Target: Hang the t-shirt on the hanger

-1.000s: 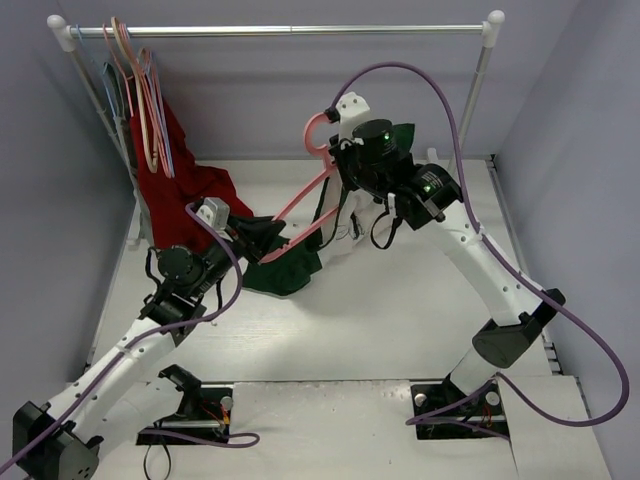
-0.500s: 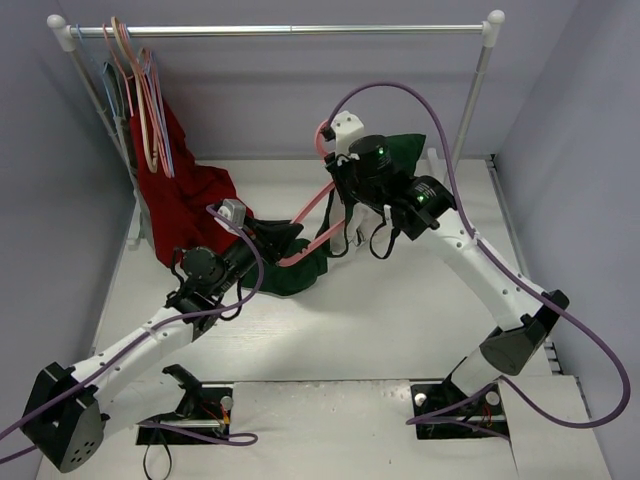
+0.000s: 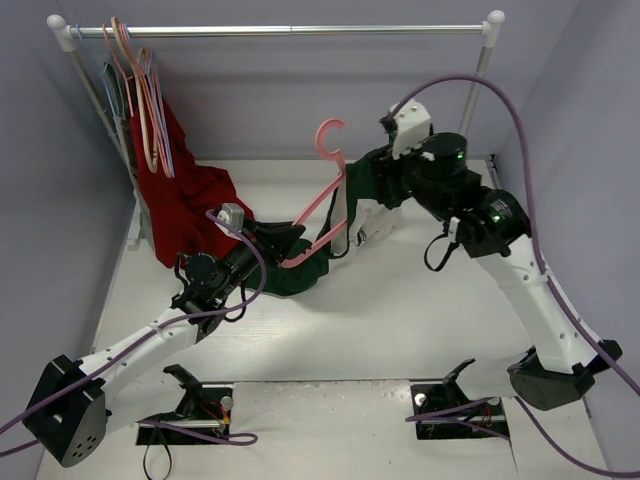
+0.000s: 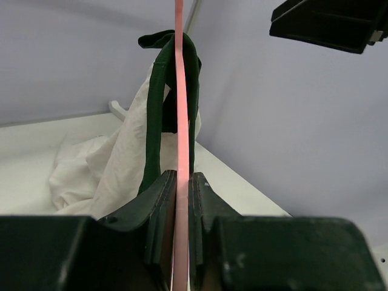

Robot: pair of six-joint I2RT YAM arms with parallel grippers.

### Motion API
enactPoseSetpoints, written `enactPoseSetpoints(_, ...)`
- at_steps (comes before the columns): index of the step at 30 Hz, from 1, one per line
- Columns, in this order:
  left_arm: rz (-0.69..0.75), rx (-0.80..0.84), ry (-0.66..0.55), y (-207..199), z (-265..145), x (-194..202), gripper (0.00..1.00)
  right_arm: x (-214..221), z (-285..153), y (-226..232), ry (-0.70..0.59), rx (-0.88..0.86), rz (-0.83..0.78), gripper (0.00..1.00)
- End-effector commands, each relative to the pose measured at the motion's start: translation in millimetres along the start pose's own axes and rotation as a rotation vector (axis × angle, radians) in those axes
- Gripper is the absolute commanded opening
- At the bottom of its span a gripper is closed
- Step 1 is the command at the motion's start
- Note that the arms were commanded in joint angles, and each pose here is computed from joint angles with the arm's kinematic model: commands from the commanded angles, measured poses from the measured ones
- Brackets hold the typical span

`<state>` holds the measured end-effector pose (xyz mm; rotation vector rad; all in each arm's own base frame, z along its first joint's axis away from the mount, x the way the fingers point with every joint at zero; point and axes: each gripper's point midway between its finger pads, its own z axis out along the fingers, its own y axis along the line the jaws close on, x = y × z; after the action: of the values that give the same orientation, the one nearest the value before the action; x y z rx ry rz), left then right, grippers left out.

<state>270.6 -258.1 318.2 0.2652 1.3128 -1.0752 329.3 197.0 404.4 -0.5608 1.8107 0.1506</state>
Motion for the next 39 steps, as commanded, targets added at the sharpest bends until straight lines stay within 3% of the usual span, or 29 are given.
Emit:
enactPoseSetpoints(1,0.025,0.136,-0.214,-38,3,-63,0.00,3,-5,-36,-0.015,0.033,-0.057,0.64)
enactPoseSetpoints(9,0.057,0.152,-0.184,-47,-2,-69,0.00,12,21,-73,-0.074,-0.067,-0.229,0.68)
enactPoseSetpoints(20,0.085,0.163,-0.160,-54,-4,-74,0.00,-5,57,-39,-0.162,-0.321,-0.340,0.82)
enactPoseSetpoints(29,0.115,0.191,-0.125,-63,-1,-78,0.00,29,71,-10,-0.093,-0.427,-0.365,0.83)
enactPoseSetpoints(39,0.121,0.244,-0.073,-77,0,-81,0.00,41,82,-8,-0.111,-0.411,-0.399,0.81)
